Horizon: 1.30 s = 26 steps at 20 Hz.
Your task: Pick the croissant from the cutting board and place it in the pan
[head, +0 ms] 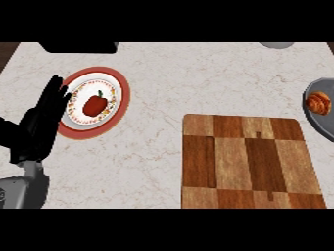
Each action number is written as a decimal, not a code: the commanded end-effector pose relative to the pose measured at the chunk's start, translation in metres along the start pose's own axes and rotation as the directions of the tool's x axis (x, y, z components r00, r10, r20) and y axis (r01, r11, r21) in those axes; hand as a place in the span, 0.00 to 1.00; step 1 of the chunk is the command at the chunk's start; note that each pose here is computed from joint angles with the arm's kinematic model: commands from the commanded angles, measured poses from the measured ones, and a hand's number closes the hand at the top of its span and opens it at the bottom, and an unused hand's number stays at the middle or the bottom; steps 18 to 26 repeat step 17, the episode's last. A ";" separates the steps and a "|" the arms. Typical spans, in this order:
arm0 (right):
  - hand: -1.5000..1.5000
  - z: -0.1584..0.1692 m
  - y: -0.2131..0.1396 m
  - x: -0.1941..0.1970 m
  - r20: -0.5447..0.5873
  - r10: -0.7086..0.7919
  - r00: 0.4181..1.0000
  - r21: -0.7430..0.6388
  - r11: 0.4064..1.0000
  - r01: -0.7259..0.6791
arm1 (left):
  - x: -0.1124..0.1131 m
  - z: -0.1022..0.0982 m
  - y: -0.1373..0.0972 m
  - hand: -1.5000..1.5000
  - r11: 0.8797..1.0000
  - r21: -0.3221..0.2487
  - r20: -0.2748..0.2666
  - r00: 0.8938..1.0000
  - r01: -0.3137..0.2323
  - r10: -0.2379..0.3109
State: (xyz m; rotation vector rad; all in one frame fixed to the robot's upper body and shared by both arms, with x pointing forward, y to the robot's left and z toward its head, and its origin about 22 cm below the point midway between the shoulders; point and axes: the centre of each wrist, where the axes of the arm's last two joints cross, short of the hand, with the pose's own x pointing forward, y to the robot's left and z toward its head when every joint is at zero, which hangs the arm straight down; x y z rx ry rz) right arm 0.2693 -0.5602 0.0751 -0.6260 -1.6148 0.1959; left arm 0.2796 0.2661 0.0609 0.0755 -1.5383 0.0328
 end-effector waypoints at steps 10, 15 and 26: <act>0.00 0.074 -0.080 -0.015 0.039 -0.238 0.970 0.079 0.969 0.235 | -0.006 0.008 0.009 0.50 1.000 0.020 -0.009 1.000 0.003 -0.003; 0.00 0.075 -0.077 -0.018 0.057 -0.231 0.971 0.058 0.972 0.228 | -0.001 0.000 -0.001 0.50 1.000 0.014 -0.014 1.000 0.000 0.000; 0.00 0.084 -0.091 -0.014 0.053 -0.200 0.978 0.054 0.979 0.198 | -0.001 0.002 0.000 0.50 1.000 0.014 -0.013 1.000 -0.005 0.005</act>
